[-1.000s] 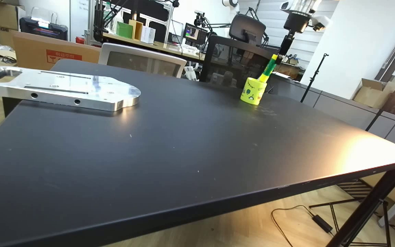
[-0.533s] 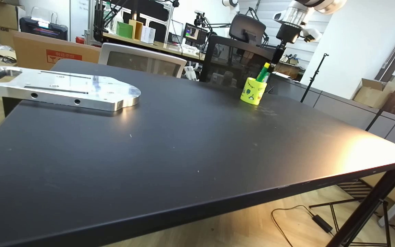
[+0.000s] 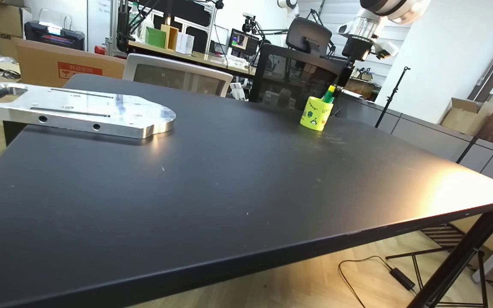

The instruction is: Pick the bottle on the table and put it in the mug

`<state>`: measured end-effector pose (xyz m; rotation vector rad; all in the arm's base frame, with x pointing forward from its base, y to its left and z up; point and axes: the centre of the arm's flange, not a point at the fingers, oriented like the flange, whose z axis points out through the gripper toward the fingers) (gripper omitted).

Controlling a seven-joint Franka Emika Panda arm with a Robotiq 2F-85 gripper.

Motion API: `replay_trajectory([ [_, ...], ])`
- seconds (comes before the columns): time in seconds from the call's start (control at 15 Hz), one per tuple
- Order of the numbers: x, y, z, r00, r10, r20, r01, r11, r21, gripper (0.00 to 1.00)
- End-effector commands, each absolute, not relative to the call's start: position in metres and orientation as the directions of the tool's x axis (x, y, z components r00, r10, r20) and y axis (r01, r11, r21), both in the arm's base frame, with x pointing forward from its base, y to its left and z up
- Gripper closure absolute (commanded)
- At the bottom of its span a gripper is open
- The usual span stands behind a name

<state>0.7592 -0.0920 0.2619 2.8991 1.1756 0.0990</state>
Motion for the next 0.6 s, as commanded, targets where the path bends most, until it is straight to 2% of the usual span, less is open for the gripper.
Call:
replay_trajectory([
  [0.0,0.774,-0.095,0.263,0.723,0.688,0.057,0.688,-0.725,0.031,0.43],
  [0.07,0.773,-0.095,0.266,0.720,0.691,0.062,0.690,-0.723,0.036,0.42],
  [0.47,0.751,-0.088,0.321,0.715,0.689,0.115,0.684,-0.724,0.087,0.02],
  [0.53,0.746,-0.088,0.329,0.717,0.689,0.108,0.683,-0.725,0.087,0.01],
])
